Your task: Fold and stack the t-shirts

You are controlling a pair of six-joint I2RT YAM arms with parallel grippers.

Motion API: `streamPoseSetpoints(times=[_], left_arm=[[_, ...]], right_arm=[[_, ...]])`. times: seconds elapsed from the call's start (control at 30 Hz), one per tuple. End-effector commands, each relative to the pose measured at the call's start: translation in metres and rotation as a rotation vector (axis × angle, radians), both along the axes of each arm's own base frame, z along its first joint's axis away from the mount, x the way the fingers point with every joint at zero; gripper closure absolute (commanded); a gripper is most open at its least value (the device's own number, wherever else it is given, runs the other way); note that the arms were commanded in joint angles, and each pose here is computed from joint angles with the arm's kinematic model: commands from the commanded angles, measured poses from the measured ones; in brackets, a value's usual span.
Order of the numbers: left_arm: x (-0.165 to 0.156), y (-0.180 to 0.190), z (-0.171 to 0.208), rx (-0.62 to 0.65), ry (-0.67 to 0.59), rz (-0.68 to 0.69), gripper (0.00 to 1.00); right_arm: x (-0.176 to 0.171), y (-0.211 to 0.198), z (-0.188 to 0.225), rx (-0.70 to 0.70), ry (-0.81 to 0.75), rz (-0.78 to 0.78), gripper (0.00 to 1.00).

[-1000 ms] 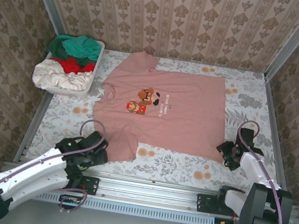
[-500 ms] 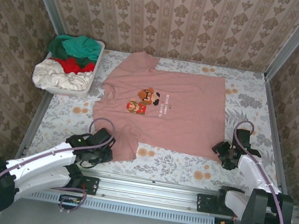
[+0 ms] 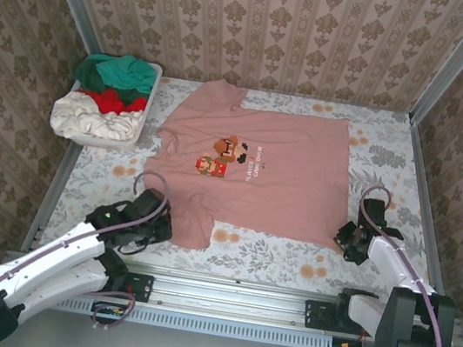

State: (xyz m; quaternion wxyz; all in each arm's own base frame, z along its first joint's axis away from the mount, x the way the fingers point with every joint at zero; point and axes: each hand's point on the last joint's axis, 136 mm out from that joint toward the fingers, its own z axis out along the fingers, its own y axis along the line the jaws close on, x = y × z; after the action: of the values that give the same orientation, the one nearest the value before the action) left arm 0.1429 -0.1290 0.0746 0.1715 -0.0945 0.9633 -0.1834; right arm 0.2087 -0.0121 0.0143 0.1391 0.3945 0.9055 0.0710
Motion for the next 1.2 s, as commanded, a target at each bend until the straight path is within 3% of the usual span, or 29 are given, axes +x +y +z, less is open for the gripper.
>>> streamPoseSetpoints(times=[0.0,0.13,0.4,0.67,0.83,1.17], left_arm=[[0.005,0.009,0.019,0.032,-0.050,-0.022,1.00],[0.012,0.006,0.028,0.028,-0.081,-0.035,1.00],[0.019,0.001,0.027,0.005,-0.105,-0.057,1.00],[0.023,0.009,0.034,0.013,-0.119,-0.063,1.00],[0.026,0.016,0.049,0.022,-0.141,-0.056,1.00],[0.035,0.013,0.090,0.016,-0.223,-0.085,1.00]], right_arm=[[-0.004,0.030,0.000,0.111,-0.011,0.074,0.56],[-0.028,0.036,-0.002,0.026,0.067,0.114,0.52],[-0.029,0.025,-0.005,-0.047,0.128,0.109,0.55],[-0.013,0.011,0.009,-0.136,0.105,0.108,0.73],[-0.011,-0.008,0.036,-0.238,0.057,0.103,1.00],[-0.010,0.006,0.092,-0.195,-0.082,0.144,1.00]])
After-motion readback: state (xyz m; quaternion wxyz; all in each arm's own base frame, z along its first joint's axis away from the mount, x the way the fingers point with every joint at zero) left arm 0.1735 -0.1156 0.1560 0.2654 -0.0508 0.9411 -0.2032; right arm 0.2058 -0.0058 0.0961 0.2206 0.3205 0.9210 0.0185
